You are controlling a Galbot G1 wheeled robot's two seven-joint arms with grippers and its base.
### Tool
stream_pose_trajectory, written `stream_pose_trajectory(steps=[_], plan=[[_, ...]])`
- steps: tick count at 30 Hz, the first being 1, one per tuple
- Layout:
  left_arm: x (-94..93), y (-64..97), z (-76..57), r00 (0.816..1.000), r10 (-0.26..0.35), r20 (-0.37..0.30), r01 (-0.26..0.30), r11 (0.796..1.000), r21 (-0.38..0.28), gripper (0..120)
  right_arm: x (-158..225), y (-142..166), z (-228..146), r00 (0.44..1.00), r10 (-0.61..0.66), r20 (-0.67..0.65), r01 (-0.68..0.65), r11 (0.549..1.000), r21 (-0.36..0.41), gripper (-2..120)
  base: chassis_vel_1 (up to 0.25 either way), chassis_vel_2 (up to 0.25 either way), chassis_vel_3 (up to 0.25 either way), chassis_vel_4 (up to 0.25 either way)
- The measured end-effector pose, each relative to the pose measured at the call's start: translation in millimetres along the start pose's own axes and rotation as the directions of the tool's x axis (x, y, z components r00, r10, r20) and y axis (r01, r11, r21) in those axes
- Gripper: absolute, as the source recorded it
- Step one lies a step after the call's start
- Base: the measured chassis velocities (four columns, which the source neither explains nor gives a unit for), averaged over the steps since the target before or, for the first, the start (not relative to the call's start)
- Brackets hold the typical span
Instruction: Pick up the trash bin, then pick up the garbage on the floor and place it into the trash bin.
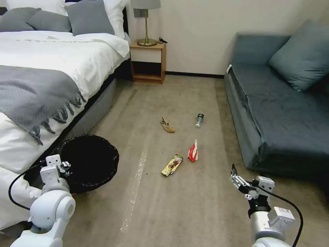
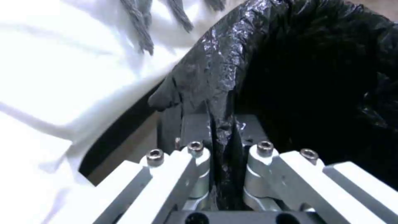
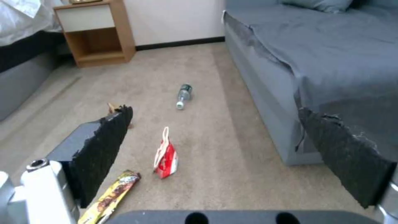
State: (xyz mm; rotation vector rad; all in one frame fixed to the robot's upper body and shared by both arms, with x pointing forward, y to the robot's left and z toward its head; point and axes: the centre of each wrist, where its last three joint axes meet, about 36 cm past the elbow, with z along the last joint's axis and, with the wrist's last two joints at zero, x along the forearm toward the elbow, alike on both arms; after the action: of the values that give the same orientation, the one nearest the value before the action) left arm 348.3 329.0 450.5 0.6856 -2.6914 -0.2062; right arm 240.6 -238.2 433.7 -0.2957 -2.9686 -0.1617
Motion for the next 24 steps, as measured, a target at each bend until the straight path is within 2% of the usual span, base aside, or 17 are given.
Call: stream_pose_trajectory(steps=[6, 18, 24], plan=[[2.7, 1.1, 6.6, 0.999, -0.004, 0.035, 0.005, 1.000, -0.018, 6, 1.7, 0.0, 2.6, 1.000, -0.010, 0.007, 0.010, 1.000, -0.002, 100, 0.000, 0.000, 0.000, 0.000], [3.3, -0.6, 12.3, 0.999, 0.013, 0.052, -0.012, 1.000, -0.016, 6, 3.0, -0.7, 4.3, 1.000, -0.011, 0.016, 0.011, 1.000, -0.002, 100, 0.000, 0.000, 0.000, 0.000], [3.1, -3.2, 16.4, 0.998, 0.023, 0.056, -0.022, 1.000, -0.017, 6, 2.6, -0.6, 6.0, 1.000, -0.015, 0.016, 0.015, 1.000, 0.001, 100, -0.071, 0.080, 0.072, -0.061]])
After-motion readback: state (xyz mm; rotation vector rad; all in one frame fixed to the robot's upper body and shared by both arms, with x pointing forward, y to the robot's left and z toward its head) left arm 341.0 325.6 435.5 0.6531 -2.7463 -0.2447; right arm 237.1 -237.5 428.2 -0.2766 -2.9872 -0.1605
